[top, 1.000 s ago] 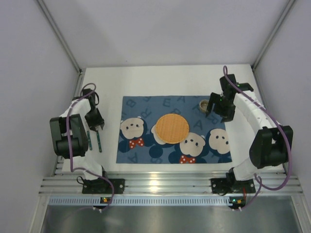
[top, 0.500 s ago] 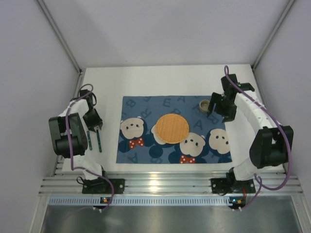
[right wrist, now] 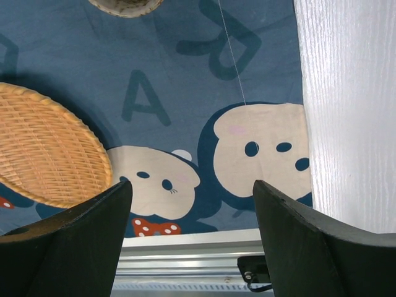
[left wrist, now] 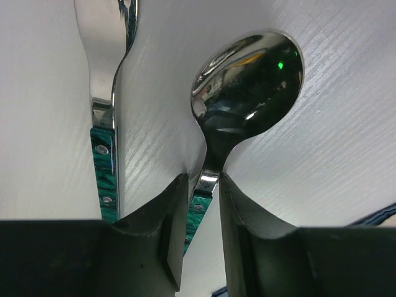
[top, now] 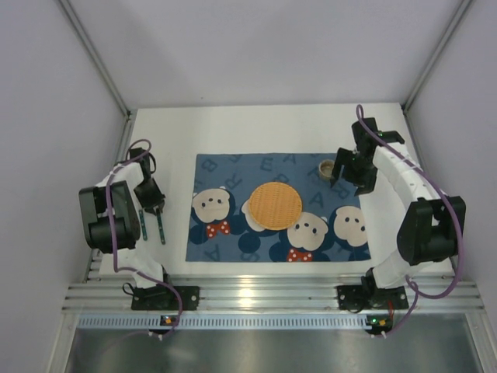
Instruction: Set the dinner table for one person
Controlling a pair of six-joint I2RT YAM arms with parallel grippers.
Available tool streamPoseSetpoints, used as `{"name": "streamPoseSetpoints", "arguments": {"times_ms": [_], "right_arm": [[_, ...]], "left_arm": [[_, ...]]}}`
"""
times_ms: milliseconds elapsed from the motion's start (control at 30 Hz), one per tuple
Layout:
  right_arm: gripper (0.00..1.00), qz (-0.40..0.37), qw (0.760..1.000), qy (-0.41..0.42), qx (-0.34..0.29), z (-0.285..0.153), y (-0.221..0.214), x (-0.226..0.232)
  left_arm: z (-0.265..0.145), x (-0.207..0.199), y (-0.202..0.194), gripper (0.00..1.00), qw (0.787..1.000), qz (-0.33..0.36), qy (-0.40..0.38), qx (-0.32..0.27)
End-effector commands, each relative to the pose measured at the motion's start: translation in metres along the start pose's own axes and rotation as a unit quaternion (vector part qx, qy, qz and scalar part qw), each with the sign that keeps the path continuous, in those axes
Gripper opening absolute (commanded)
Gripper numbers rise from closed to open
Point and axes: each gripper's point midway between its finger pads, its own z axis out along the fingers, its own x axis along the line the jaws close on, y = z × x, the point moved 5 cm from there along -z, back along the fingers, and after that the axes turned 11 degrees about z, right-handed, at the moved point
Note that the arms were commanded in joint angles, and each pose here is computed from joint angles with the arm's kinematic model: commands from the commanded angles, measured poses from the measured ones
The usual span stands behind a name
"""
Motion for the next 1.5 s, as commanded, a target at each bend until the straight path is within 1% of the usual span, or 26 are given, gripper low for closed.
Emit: {"name": "streamPoseSetpoints", "arguments": {"times_ms": [0,133,233,300,333,367,400,433,500,533,600,633,667,700,767,800,833,867,900,933,1000,1100,1200,1400,1433,1467], "right_arm": [[0.79,-0.004,1.0,0.008,-0.021,-0.011,0.011,0.003],[0.79,-0.005,1.0,0.01,-0.024,-0.013,0.012,0.003],[0.76,-0.019,0.999,0.017,-0.042,-0.024,0.017,0.01],[0.77,-0.06,0.995,0.014,-0.077,-0.037,0.021,0.024],[0.78,-0.072,0.994,0.017,-0.084,-0.042,0.022,0.029],[0.78,-0.089,0.992,0.03,-0.083,-0.045,0.021,0.037],[0.78,-0.104,0.991,0.045,-0.077,-0.047,0.017,0.048],[0.79,-0.11,0.989,0.063,-0.081,-0.054,0.019,0.056],[0.79,-0.13,0.981,0.135,-0.053,-0.063,0.007,0.082],[0.79,-0.137,0.973,0.18,-0.037,-0.068,0.002,0.097],[0.81,-0.15,0.959,0.24,-0.016,-0.069,-0.007,0.117],[0.81,-0.152,0.952,0.265,0.001,-0.068,-0.013,0.124],[0.81,-0.151,0.94,0.304,0.035,-0.071,-0.023,0.133],[0.81,-0.153,0.933,0.323,0.052,-0.069,-0.029,0.138],[0.81,-0.158,0.915,0.364,0.077,-0.065,-0.04,0.147],[0.81,-0.163,0.909,0.376,0.079,-0.06,-0.044,0.15],[0.81,-0.167,0.904,0.385,0.084,-0.059,-0.047,0.152],[0.81,-0.165,0.9,0.394,0.09,-0.058,-0.048,0.154],[0.8,-0.164,0.899,0.395,0.096,-0.053,-0.052,0.152],[0.8,-0.163,0.896,0.403,0.091,-0.052,-0.05,0.155],[0.78,-0.163,0.893,0.41,0.093,-0.048,-0.051,0.157],[0.76,-0.154,0.894,0.411,0.093,-0.04,-0.051,0.158],[0.72,-0.147,0.898,0.404,0.094,-0.029,-0.054,0.158],[0.69,-0.139,0.913,0.374,0.08,-0.012,-0.053,0.148],[0.67,-0.14,0.915,0.37,0.076,-0.011,-0.053,0.147],[0.6,-0.141,0.915,0.371,0.074,-0.011,-0.053,0.146]], "left_arm": [[0.017,0.001,-0.004,0.3,1.0,-0.007,0.006,0.005],[0.025,-0.006,0.001,0.0,1.0,-0.008,-0.013,0.006],[0.014,-0.019,0.017,0.0,0.998,-0.02,-0.055,-0.011],[-0.002,-0.03,0.028,0.0,0.996,-0.03,-0.083,-0.026],[-0.016,-0.039,0.045,0.0,0.994,-0.024,-0.092,-0.05],[-0.025,-0.045,0.048,0.0,0.994,-0.025,-0.095,-0.047],[-0.034,-0.053,0.055,0.0,0.993,-0.02,-0.1,-0.053],[-0.057,-0.071,0.074,0.0,0.99,-0.004,-0.114,-0.085],[-0.076,-0.092,0.083,0.0,0.988,0.008,-0.121,-0.092],[-0.101,-0.114,0.099,0.0,0.982,0.022,-0.14,-0.126],[-0.114,-0.151,0.1,0.0,0.978,0.042,-0.163,-0.124],[-0.135,-0.179,0.1,0.0,0.969,0.062,-0.195,-0.135],[-0.143,-0.195,0.099,0.0,0.965,0.069,-0.213,-0.135],[-0.14,-0.214,0.096,0.0,0.963,0.07,-0.228,-0.124],[-0.162,-0.258,0.082,0.0,0.949,0.099,-0.27,-0.125],[-0.158,-0.276,0.077,0.0,0.947,0.108,-0.28,-0.112],[-0.177,-0.301,0.066,0.0,0.936,0.128,-0.304,-0.119],[-0.175,-0.319,0.059,0.0,0.932,0.133,-0.323,-0.101],[-0.181,-0.331,0.052,0.0,0.926,0.142,-0.336,-0.098],[-0.2,-0.35,0.043,0.0,0.913,0.159,-0.361,-0.107],[-0.207,-0.373,0.029,0.0,0.902,0.17,-0.386,-0.093],[-0.216,-0.391,0.013,0.0,0.885,0.175,-0.426,-0.072],[-0.227,-0.401,0.002,0.0,0.872,0.185,-0.447,-0.073],[-0.243,-0.398,-0.007,0.0,0.863,0.195,-0.458,-0.089],[-0.245,-0.397,-0.008,0.0,0.862,0.195,-0.459,-0.089],[-0.248,-0.395,-0.008,0.0,0.861,0.196,-0.46,-0.093]]}}
